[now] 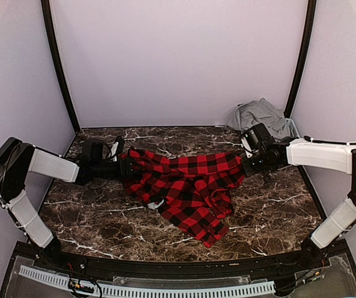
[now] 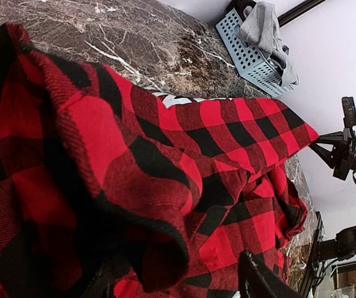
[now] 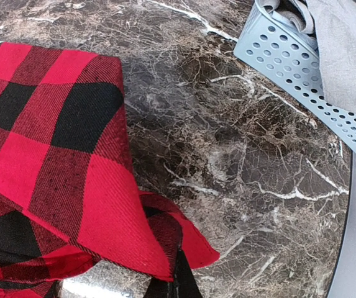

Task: Fold and stack the long sleeve shirts
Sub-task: Flatten out the crumpled shirt at the center of the board.

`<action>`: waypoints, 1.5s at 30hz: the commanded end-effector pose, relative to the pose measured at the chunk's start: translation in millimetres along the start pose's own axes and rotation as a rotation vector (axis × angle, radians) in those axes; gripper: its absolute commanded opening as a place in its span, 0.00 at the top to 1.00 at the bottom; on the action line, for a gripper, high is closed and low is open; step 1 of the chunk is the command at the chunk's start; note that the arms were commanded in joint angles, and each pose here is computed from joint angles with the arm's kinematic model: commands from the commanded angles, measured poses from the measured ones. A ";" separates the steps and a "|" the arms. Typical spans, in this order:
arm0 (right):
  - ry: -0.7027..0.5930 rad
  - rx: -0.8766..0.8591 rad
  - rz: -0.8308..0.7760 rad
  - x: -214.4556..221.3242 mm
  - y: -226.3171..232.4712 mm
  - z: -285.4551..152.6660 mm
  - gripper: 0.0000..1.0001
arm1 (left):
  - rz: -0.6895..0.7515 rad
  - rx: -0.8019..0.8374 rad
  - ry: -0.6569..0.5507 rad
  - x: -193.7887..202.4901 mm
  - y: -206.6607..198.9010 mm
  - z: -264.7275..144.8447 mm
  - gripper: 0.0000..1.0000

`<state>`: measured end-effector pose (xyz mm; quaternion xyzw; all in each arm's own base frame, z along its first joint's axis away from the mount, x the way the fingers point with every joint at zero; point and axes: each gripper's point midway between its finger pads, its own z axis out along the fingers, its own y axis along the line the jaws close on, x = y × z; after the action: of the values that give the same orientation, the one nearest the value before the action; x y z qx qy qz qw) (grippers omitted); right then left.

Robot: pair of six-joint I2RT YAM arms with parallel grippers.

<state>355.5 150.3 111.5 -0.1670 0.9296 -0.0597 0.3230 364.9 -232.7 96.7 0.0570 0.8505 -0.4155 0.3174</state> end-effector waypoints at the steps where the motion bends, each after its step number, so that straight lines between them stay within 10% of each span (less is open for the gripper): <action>1: -0.021 -0.012 0.025 -10.3 0.1 -4.2 1.00 | 0.086 -0.018 -0.026 -16.4 -2.9 7.4 0.43; 17: -0.048 0.039 0.024 -23.8 -14.0 -22.0 1.00 | 0.117 0.072 -0.051 -38.0 -32.4 10.5 1.00; 31: -0.531 0.000 0.108 -147.4 -79.5 -251.4 1.00 | 0.361 -0.125 -0.470 -202.2 -179.8 -187.8 1.00; 45: -0.772 -0.395 0.003 -156.2 -45.0 -372.0 1.00 | 0.418 0.056 -0.596 -209.4 -275.7 -284.6 1.00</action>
<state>280.0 159.9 475.1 -0.2054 0.7655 0.1384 0.5938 338.6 -188.8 470.2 0.1166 0.7269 -0.3561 0.5755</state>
